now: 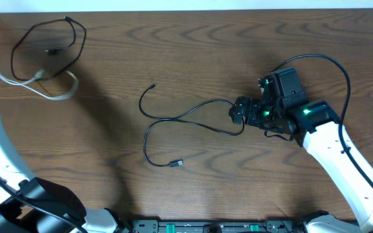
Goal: Untangle cables
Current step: 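Carry the white cable to the left table edge and lower it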
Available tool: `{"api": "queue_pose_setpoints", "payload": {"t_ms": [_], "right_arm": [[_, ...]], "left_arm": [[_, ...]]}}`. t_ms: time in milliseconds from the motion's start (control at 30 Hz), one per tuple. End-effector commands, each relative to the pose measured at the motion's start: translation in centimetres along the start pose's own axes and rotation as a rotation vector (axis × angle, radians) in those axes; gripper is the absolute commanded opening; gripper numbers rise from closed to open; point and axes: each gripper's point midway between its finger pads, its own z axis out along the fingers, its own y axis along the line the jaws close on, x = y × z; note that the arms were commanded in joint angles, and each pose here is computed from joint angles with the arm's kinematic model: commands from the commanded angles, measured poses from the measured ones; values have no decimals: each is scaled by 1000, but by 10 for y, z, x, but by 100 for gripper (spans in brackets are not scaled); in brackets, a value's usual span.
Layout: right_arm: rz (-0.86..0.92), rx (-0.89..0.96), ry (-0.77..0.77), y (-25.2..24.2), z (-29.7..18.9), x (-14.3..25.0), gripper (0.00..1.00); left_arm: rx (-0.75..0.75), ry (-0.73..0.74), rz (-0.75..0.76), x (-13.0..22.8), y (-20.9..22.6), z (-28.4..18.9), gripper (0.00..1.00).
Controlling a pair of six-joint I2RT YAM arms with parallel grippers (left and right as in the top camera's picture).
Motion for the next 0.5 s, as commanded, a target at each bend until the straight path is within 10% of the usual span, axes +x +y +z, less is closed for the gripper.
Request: {"api": "queue_pose_setpoints", "payload": {"t_ms": [0, 467], "right_arm": [[-8, 4, -11, 0, 1, -2, 99], [-10, 0, -24, 2, 1, -5, 99]], "left_arm": [[-48, -16, -22, -10, 20, 8, 8], [-192, 102, -34, 22, 76, 48, 7]]}}
